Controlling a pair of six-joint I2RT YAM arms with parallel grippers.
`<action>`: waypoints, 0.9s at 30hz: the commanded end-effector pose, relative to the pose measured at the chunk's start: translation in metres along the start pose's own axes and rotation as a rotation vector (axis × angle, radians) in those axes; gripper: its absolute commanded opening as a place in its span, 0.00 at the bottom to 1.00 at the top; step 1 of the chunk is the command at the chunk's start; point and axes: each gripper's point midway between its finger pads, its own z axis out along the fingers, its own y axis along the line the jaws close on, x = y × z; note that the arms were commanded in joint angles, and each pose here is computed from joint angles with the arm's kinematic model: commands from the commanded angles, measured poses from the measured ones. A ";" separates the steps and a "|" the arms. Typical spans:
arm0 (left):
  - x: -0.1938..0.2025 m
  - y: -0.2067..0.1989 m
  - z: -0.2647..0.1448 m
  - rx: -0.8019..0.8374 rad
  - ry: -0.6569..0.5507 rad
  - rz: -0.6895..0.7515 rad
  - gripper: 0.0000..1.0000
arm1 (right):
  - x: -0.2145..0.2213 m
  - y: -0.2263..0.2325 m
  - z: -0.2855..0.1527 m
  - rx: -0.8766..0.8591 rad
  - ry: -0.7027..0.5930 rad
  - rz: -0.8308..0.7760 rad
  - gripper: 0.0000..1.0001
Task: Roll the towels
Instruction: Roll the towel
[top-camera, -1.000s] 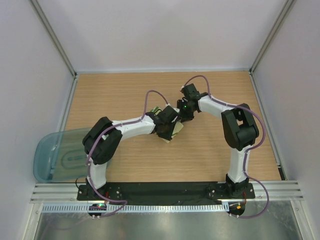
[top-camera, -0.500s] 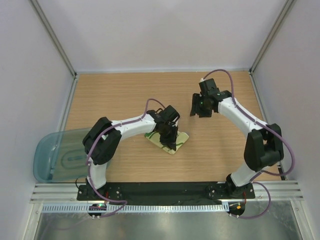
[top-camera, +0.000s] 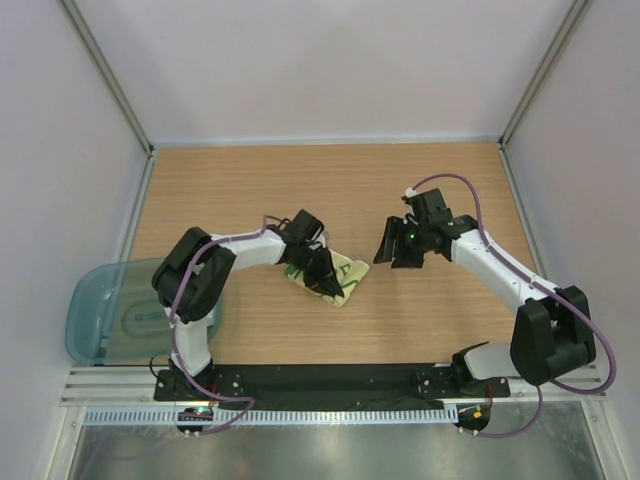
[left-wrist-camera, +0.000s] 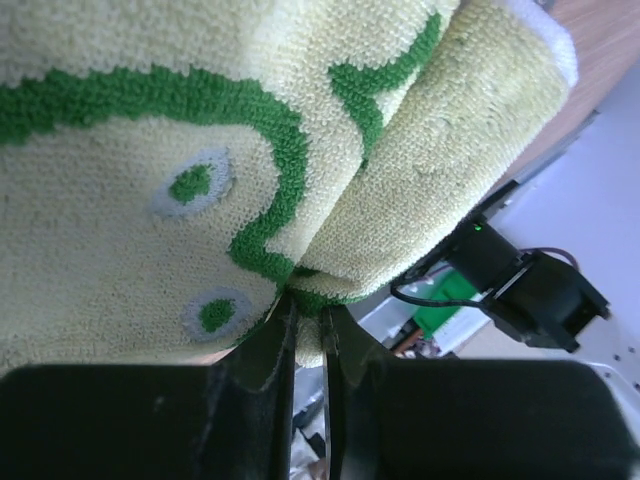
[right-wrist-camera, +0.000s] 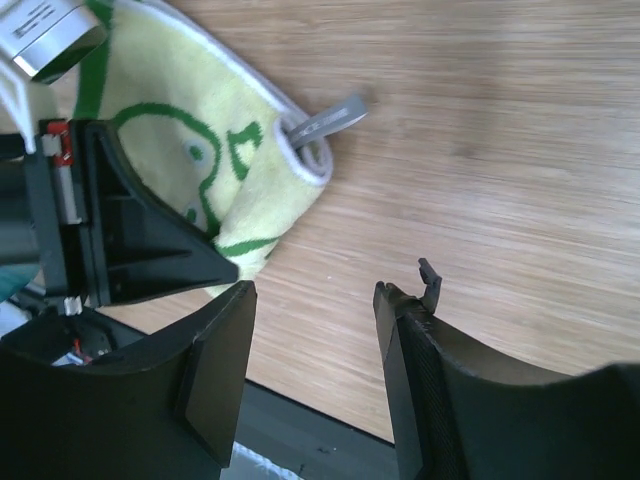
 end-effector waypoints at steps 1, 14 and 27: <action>-0.003 -0.042 -0.019 0.201 0.017 -0.020 0.04 | -0.009 0.037 -0.012 -0.160 -0.063 -0.035 0.58; -0.021 0.007 -0.004 0.133 0.021 -0.248 0.04 | 0.005 0.042 0.030 -0.172 -0.084 -0.065 0.59; -0.030 0.039 0.003 0.138 0.068 -0.369 0.03 | 0.009 0.049 0.082 -0.196 -0.096 -0.070 0.59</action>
